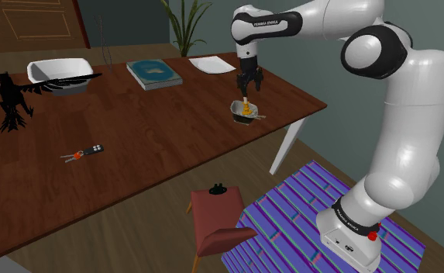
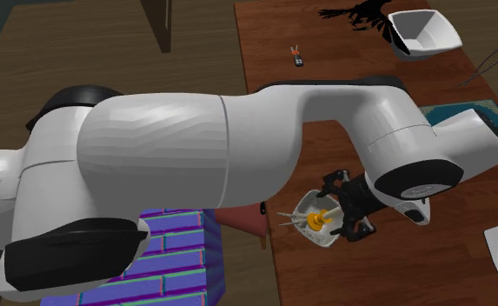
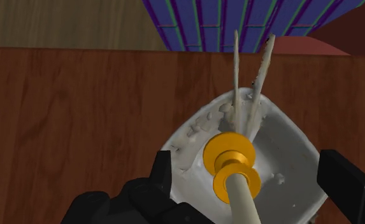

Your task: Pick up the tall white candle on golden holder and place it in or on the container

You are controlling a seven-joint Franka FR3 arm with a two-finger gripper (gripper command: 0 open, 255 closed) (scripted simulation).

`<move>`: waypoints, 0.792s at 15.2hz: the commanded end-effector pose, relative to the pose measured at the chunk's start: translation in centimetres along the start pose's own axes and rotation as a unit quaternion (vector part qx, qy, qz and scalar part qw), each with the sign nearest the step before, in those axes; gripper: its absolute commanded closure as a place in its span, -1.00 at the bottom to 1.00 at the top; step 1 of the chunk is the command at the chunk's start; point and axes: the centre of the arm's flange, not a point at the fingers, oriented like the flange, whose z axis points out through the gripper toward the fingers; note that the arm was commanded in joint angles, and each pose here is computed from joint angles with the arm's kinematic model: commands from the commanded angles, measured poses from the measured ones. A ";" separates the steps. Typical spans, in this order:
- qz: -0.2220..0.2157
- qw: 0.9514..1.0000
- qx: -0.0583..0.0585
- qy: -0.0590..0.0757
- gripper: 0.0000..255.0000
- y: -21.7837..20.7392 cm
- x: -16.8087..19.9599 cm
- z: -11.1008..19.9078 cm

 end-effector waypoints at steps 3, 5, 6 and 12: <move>0.000 1.000 0.000 0.000 -1.00 0.0 0.0 -2.6; 0.000 1.000 0.000 0.000 -1.00 0.0 0.0 -5.0; 0.000 1.000 0.000 0.000 -1.00 0.0 0.0 -5.0; 0.000 1.000 0.000 0.000 -1.00 0.0 0.0 -5.0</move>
